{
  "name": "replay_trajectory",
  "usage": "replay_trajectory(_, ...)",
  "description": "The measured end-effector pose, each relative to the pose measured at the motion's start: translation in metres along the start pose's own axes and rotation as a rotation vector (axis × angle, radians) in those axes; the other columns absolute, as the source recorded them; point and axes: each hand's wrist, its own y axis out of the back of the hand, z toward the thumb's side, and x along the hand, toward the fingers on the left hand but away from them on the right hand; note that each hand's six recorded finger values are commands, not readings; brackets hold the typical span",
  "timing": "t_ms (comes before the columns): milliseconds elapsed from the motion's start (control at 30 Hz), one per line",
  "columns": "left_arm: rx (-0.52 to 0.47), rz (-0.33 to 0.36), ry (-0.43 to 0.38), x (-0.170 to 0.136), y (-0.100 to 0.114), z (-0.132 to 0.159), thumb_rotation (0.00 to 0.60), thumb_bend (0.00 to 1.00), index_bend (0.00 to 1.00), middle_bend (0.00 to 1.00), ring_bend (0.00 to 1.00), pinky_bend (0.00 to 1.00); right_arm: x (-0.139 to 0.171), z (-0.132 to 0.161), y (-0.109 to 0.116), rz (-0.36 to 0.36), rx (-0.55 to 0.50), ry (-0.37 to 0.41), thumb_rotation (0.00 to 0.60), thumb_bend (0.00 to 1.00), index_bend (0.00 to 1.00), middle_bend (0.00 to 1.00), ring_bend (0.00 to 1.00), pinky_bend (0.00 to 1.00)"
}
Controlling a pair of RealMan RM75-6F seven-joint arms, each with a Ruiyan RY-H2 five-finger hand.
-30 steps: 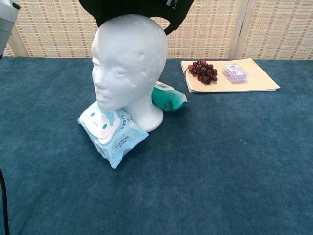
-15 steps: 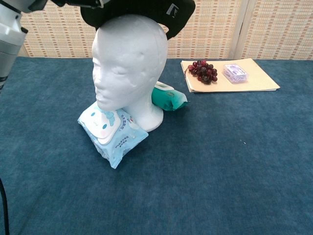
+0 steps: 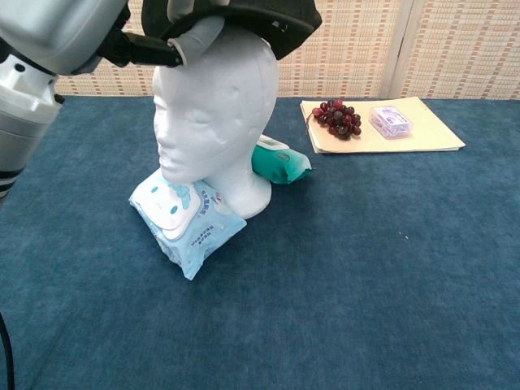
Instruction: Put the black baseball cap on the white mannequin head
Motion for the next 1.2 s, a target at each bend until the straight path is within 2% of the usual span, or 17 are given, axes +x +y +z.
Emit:
replay_trajectory(400, 0.022, -0.04, -0.002, -0.013, -0.009, -0.005, 0.6, 0.38, 0.81, 0.71, 0.5, 0.59, 0.0, 0.0, 0.0, 0.001, 0.0, 0.001, 0.6, 0.04, 0.35, 0.32, 0.26, 0.43)
replay_trajectory(933, 0.007, -0.092, -0.049, -0.044, -0.016, 0.011, 0.6, 0.38, 0.8, 0.71, 0.5, 0.59, -0.001, 0.001, -0.001, 0.005, 0.004, 0.001, 0.6, 0.04, 0.35, 0.32, 0.26, 0.43)
replay_trajectory(1200, 0.0, -0.126, -0.067, -0.057, -0.022, 0.019, 0.6, 0.38, 0.7, 0.67, 0.49, 0.59, -0.001, 0.001, -0.001, 0.005, 0.003, 0.0, 0.6, 0.04, 0.35, 0.32, 0.26, 0.43)
